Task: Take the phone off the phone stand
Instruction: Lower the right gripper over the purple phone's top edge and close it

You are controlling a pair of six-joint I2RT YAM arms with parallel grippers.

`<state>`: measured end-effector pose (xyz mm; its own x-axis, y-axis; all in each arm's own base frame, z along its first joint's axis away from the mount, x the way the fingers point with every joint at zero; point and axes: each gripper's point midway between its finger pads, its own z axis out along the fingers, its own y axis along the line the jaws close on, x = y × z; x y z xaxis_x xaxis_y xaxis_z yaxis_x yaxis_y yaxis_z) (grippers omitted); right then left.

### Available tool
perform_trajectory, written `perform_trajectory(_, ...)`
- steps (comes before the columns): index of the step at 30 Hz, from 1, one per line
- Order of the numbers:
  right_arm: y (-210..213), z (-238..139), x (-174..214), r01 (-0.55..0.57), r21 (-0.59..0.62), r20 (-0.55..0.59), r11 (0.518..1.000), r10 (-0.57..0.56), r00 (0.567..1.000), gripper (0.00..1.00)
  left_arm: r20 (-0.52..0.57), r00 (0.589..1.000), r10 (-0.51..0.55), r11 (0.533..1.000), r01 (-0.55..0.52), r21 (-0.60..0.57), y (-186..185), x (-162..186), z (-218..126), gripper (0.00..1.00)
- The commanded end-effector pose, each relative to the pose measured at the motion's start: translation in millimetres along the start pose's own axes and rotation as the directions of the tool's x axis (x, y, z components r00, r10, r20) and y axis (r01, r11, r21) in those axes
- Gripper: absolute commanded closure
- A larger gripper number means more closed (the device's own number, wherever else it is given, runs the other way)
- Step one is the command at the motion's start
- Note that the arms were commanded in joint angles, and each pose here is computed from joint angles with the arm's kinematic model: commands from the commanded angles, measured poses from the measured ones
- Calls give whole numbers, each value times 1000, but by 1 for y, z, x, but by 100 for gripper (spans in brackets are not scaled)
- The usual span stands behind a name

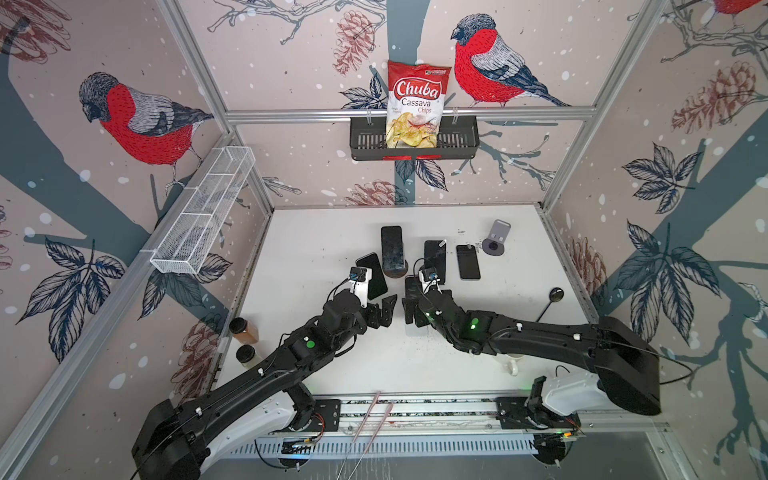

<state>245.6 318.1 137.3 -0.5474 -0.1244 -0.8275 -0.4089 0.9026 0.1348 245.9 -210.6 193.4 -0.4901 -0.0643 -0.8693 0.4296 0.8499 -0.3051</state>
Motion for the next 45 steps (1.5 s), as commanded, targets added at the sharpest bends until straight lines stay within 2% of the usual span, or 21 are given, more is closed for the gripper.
perform_trajectory(1,-2,2,-17,-39,40,56,998,37,998,4,40,999,14,1000,-14,4,-2,-10,0,3)
perform_trajectory(13,-5,11,-25,-56,88,52,995,51,997,6,32,999,27,1000,-27,-10,1,-6,0,3)
perform_trajectory(23,0,4,-10,-39,17,26,999,38,999,6,35,999,24,1000,-24,-6,2,-3,0,3)
perform_trajectory(30,-1,9,-6,-44,26,14,999,44,999,6,32,999,21,1000,-21,-7,4,1,0,3)
perform_trajectory(45,-7,12,-14,-86,78,57,993,82,995,16,45,999,15,1000,-15,-7,7,3,-3,3)
